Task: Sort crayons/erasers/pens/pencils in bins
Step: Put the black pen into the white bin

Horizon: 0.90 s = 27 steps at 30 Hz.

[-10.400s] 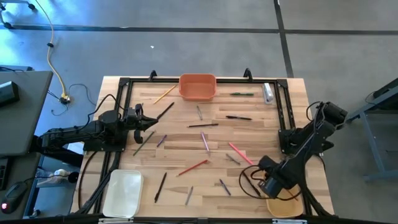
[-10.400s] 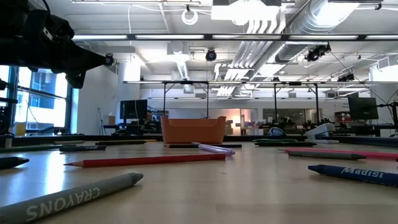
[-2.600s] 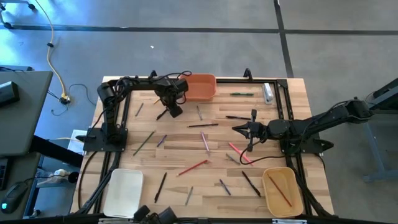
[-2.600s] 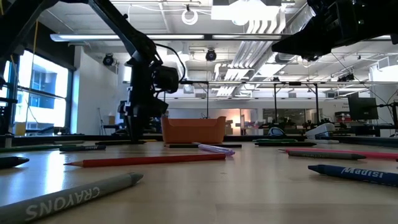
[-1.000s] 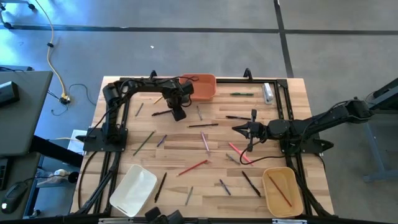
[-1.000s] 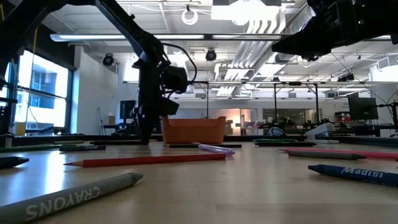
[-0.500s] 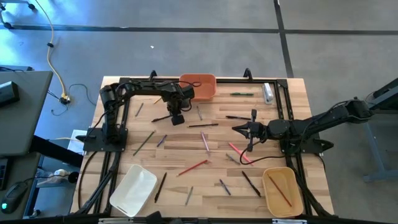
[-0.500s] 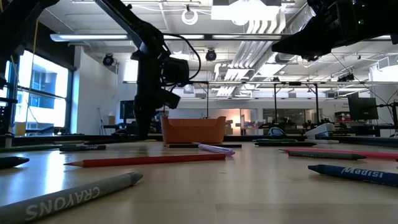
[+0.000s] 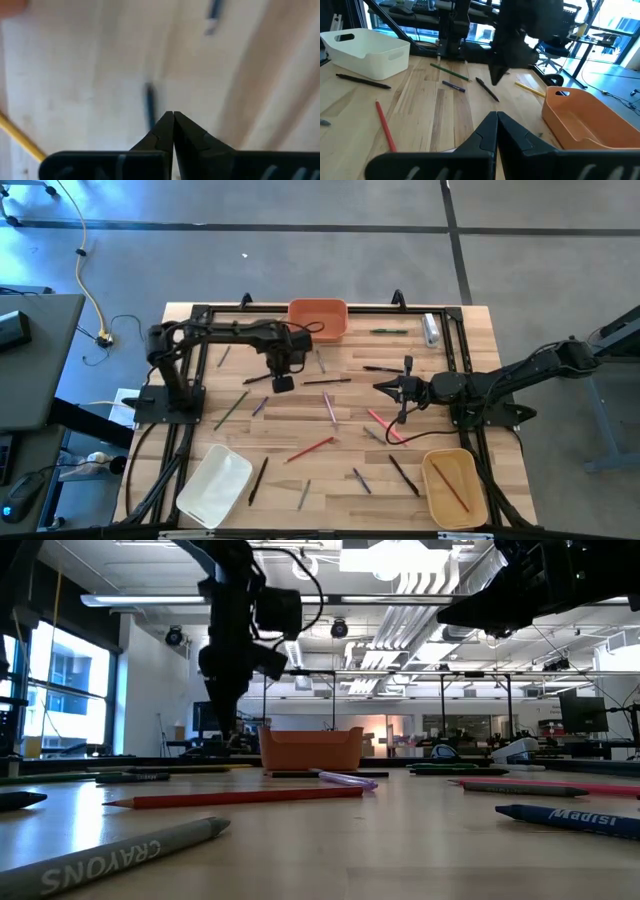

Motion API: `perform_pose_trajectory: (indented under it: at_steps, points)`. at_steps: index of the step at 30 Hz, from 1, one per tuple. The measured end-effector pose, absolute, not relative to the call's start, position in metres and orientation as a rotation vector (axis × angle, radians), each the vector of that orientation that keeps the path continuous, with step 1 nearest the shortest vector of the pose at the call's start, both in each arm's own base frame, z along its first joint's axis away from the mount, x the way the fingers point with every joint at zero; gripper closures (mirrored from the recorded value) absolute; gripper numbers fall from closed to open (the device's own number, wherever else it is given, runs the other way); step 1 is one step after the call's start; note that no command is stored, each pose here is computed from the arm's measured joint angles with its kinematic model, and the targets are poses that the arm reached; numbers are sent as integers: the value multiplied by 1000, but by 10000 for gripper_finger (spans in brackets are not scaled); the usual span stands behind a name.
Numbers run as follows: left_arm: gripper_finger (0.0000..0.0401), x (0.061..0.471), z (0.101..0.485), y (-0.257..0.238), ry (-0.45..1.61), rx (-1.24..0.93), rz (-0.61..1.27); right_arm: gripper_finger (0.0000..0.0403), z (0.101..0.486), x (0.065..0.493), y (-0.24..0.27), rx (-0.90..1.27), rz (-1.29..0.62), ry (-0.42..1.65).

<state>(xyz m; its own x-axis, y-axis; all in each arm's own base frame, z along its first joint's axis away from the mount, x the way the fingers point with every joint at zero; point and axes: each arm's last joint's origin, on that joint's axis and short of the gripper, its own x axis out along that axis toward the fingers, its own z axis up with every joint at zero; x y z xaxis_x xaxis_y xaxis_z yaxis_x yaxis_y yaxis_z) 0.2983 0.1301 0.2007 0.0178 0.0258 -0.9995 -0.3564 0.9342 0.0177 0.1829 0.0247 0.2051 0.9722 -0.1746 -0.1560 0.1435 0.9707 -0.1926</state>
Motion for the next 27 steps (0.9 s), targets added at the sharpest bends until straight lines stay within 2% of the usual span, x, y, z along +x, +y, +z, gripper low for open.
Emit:
perform_pose_trajectory:
  at_steps: [9, 14, 17, 21, 27]
  points:
    - [399, 308, 215, 98, 1463, -246, 256, 403, 205, 183, 25, -180, -162, 173]
    - [394, 310, 197, 115, 1368, -248, 278, 403, 205, 183, 25, -159, -163, 174]
    - [388, 299, 192, 136, 1357, -333, 348, 403, 204, 183, 25, -160, -162, 178]
    - [357, 282, 188, 157, 1389, -429, 409, 403, 204, 183, 25, -174, -162, 179]
    - [281, 276, 183, 163, 1398, -401, 392, 403, 204, 183, 25, -179, -161, 179]
